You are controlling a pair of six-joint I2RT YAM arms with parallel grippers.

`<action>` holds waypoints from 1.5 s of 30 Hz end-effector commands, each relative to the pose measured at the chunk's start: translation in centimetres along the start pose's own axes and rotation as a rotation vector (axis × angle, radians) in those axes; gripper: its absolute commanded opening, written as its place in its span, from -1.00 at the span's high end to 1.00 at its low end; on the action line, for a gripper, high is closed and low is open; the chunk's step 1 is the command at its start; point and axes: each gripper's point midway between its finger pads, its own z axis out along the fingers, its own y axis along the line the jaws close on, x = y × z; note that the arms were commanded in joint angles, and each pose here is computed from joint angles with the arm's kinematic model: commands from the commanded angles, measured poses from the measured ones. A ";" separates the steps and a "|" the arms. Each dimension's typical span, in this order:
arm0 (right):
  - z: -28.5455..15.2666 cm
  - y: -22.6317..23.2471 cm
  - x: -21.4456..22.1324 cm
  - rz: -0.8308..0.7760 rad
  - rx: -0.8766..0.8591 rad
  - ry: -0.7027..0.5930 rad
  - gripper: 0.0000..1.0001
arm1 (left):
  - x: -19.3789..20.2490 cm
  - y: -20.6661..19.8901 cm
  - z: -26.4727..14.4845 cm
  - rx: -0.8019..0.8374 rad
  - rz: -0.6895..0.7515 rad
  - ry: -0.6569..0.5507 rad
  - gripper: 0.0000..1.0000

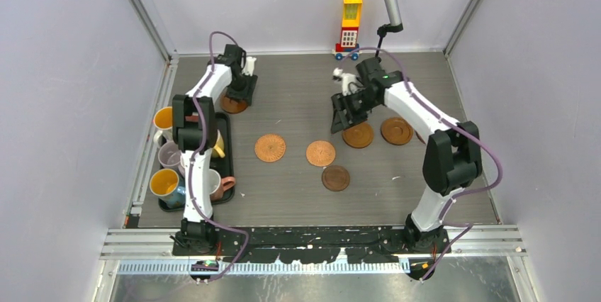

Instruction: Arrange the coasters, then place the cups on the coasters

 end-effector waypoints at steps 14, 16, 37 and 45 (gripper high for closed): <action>-6.5 -9.0 1.8 0.196 0.300 -0.139 -0.13 | 7.7 -20.7 -1.2 0.280 0.419 0.103 0.07; -6.9 -9.6 2.0 0.233 0.308 -0.150 -0.13 | 8.5 -22.6 -1.3 0.303 0.460 0.106 0.08; -8.6 -10.1 4.3 0.296 0.311 -0.169 -0.13 | 14.9 -32.0 -3.9 0.443 0.651 0.159 0.10; -8.0 -9.2 4.6 0.286 0.264 -0.166 -0.13 | 13.7 -32.2 -6.1 0.454 0.650 0.136 0.01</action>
